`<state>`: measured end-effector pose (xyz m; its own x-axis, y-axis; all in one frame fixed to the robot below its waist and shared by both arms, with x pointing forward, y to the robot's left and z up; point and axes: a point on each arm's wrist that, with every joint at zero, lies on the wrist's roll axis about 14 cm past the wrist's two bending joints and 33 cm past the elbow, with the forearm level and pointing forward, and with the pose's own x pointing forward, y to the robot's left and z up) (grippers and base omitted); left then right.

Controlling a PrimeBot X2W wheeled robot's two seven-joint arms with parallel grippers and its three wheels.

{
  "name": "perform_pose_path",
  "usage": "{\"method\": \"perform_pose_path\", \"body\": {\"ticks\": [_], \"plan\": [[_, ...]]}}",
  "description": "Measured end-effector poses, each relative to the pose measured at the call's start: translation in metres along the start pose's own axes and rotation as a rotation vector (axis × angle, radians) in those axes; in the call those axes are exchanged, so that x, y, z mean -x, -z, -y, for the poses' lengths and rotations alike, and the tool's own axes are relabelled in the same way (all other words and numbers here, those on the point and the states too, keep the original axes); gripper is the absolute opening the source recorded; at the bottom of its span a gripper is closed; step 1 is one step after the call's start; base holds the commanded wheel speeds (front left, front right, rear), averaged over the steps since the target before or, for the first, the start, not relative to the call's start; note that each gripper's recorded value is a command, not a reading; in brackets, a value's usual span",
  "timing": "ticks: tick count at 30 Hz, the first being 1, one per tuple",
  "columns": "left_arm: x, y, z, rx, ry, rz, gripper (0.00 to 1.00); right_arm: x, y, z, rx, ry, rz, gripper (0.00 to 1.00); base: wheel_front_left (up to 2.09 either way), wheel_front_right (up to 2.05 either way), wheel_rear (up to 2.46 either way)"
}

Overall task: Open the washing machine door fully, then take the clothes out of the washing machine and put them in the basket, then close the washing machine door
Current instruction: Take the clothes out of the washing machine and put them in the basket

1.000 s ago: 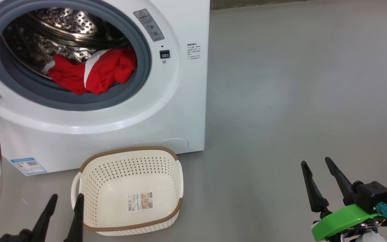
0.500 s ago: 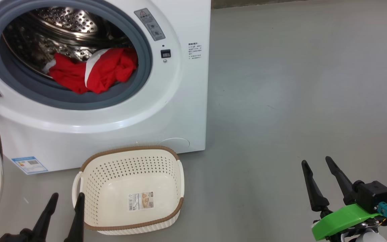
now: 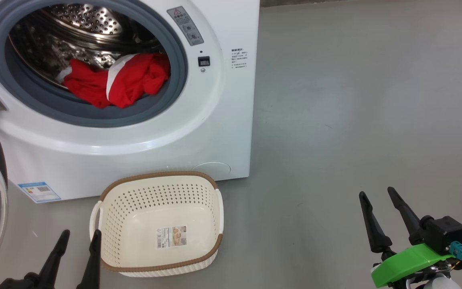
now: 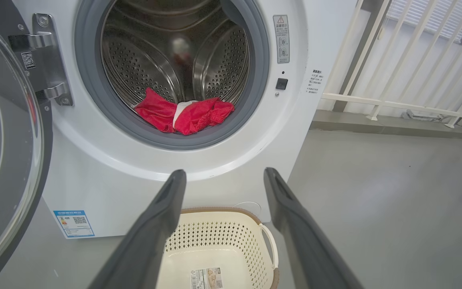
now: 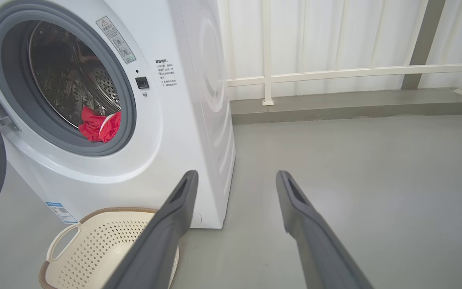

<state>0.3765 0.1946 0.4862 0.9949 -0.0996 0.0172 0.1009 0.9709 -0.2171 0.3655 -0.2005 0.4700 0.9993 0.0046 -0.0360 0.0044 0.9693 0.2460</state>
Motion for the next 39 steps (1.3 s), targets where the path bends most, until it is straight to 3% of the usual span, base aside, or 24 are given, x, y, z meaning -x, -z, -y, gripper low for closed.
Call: {"method": "perform_pose_path", "body": {"ticks": [21, 39], "plan": [[-0.0074, -0.0044, -0.0026, 0.011, 0.000, 0.012, 1.00, -0.0017, 0.0061, -0.0036, -0.007, -0.005, -0.016, 1.00, 1.10, -1.30, 0.20], [-0.0071, 0.0013, -0.0054, 0.020, -0.011, -0.003, 1.00, -0.0033, 0.0096, -0.0061, -0.009, -0.011, -0.026, 1.00, 0.13, -0.13, 0.00]]}}
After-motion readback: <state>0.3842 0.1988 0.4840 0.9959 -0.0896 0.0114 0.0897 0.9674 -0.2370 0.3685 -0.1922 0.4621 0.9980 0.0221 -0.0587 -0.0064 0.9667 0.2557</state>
